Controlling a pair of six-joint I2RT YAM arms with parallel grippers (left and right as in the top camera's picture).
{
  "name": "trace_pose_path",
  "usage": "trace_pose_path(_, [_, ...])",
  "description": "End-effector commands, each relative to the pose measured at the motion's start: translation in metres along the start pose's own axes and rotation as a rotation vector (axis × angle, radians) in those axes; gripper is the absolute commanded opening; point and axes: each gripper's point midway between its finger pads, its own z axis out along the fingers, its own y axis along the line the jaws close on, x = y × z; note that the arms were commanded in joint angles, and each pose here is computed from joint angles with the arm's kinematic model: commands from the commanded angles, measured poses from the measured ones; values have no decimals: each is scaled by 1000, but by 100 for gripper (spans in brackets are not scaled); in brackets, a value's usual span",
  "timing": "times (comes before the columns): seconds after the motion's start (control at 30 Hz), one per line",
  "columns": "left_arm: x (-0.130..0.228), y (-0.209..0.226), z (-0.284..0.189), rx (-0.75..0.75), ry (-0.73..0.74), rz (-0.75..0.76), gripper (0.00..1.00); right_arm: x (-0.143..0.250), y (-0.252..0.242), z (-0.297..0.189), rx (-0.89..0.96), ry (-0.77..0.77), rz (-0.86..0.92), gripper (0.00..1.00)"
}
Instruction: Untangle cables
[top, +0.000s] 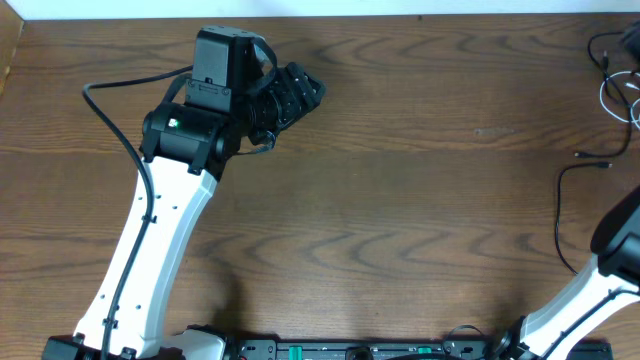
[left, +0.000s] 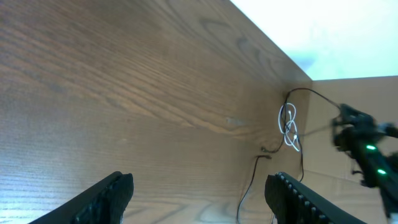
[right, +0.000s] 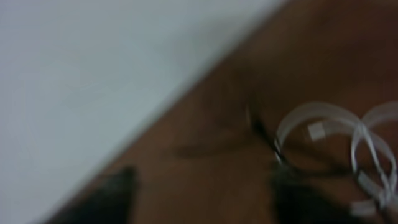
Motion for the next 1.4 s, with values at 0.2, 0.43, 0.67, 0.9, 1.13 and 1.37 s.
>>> trace_pose_path(0.2, [-1,5,6,-21,2,20,73,57,-23,-4,91,233,37,99])
trace_pose_path(0.43, [-4,11,7,-51,-16,103,73,79,28,-60,-98,412,46,99])
trace_pose_path(0.67, [-9,39,3,-202,-53,178,78,99,94,-144,-242,480,-223,99])
trace_pose_path(0.9, [-17,72,-7,-377,-107,170,98,123,137,-226,-230,464,-459,99])
trace_pose_path(1.13, [-17,73,-7,-384,-107,169,98,127,137,-298,-118,373,-604,99])
trace_pose_path(1.37, [-17,73,-7,-384,-107,169,98,129,125,-345,-122,358,-613,99])
